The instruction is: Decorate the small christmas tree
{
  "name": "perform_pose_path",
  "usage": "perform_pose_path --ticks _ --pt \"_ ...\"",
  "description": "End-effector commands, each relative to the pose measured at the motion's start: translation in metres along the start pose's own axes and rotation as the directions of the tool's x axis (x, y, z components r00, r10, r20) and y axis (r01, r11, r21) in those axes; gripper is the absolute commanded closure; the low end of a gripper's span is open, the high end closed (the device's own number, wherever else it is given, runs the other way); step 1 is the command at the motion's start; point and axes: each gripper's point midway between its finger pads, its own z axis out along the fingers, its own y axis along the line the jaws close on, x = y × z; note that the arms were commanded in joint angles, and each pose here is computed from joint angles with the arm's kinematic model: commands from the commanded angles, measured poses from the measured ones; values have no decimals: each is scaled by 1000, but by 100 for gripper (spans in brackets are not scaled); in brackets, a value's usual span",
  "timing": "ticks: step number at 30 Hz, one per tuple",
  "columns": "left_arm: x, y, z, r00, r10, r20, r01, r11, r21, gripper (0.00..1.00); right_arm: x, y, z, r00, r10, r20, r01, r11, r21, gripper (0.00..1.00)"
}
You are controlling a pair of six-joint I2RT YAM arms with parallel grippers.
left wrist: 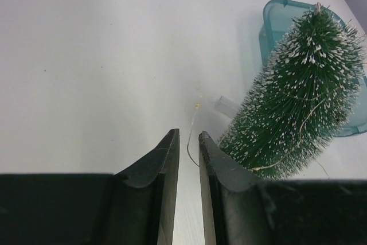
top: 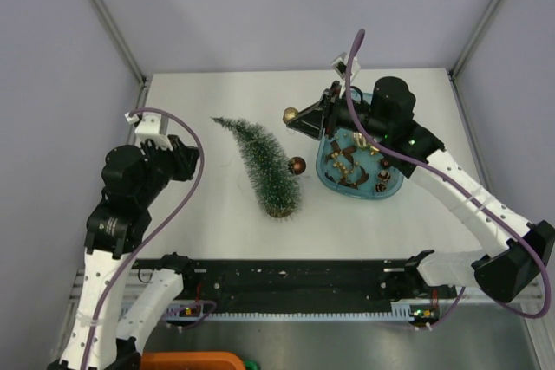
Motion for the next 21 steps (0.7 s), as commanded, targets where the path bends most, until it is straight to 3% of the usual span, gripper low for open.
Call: perform_pose_path --ticks 1,6,14,21 --pt "-22 -12 16 997 -10 80 4 997 73 75 -27 19 -6 996 -55 70 57 998 -32 83" --pt "-30 -30 38 994 -51 94 33 982 186 76 -28 20 -5 996 -55 72 57 998 -39 83" --pt "-30 -10 76 990 -119 81 112 990 91 81 -24 22 -4 996 -52 72 57 996 -65 84" --pt "-37 -26 98 975 -212 70 196 963 184 80 -23 31 2 995 -25 95 39 988 -151 84"
